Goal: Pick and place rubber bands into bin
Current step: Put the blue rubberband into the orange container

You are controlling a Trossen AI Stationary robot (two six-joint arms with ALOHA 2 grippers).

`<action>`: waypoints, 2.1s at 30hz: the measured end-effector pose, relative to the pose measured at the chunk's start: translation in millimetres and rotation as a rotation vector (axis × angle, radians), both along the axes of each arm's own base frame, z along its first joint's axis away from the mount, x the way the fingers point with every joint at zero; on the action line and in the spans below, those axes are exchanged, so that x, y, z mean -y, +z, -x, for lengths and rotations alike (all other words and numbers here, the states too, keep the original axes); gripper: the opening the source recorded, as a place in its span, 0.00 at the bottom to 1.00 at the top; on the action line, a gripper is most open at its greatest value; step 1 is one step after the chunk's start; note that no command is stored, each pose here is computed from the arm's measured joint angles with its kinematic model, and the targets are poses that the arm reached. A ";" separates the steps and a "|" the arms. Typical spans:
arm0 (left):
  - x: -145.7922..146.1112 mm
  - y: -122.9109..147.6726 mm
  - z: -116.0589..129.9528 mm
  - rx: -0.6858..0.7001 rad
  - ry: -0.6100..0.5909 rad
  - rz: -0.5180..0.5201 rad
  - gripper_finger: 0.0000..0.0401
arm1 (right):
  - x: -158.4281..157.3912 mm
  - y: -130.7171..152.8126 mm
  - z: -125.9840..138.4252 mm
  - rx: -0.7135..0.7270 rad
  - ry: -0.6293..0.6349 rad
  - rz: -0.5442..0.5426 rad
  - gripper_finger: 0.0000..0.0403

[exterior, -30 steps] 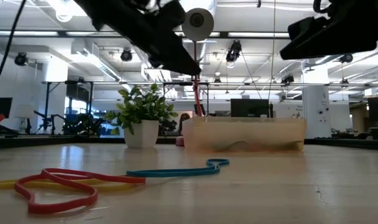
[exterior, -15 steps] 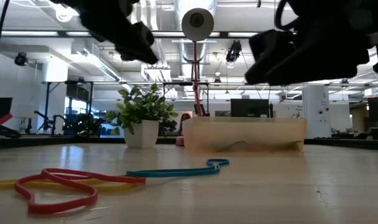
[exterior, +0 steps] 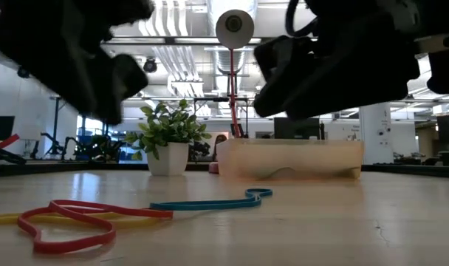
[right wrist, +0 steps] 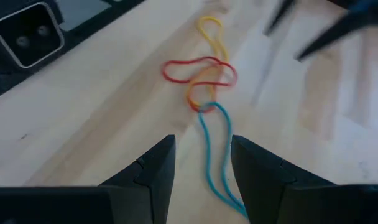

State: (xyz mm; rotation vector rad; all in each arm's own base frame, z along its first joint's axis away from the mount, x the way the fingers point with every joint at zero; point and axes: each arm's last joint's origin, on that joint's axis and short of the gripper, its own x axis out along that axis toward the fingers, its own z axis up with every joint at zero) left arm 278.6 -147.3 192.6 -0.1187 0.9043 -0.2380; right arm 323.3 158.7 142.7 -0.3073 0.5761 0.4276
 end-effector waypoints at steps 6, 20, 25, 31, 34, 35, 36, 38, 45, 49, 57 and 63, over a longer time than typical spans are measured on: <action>3.7 -12.9 11.2 -0.158 0.086 0.006 0.35 | -10.3 -3.1 -17.9 -0.005 0.070 -0.013 0.36; 20.2 -17.1 26.7 -0.206 0.128 0.066 0.35 | -6.4 -2.4 -27.3 -0.161 0.020 -0.022 0.36; 33.6 -19.9 32.8 -0.159 0.103 0.128 0.35 | -0.2 -10.3 -21.4 -0.222 -0.023 -0.035 0.36; 48.3 -18.7 39.5 -0.101 0.052 0.161 0.35 | 6.1 -18.5 -16.8 -0.212 -0.128 0.016 0.36; 52.5 -19.3 43.9 -0.089 0.052 0.136 0.35 | 7.1 -20.3 -16.1 -0.181 -0.146 0.005 0.36; 53.3 -20.1 45.8 -0.090 0.053 0.123 0.35 | 7.1 -20.4 -16.2 -0.168 -0.149 -0.006 0.36; 54.2 -20.7 47.4 -0.091 0.051 0.113 0.35 | 6.8 -21.0 -16.4 -0.160 -0.154 -0.019 0.36; 56.4 -21.2 49.9 -0.089 0.044 0.108 0.35 | 6.0 -23.1 -17.7 -0.149 -0.159 -0.037 0.36; 55.3 -23.0 50.9 -0.063 0.072 0.074 0.35 | 1.5 -45.0 -24.1 -0.149 -0.143 -0.107 0.36; 52.9 -27.7 53.3 -0.070 0.078 0.060 0.35 | 0.8 -53.2 -25.9 -0.164 -0.165 -0.133 0.36; 44.7 -38.8 58.1 -0.086 0.177 0.044 0.35 | 4.5 -60.1 -30.3 -0.172 -0.238 -0.208 0.36; 43.5 -36.8 55.8 -0.022 0.224 0.012 0.35 | 5.8 -79.7 -29.7 -0.263 -0.366 -0.288 0.36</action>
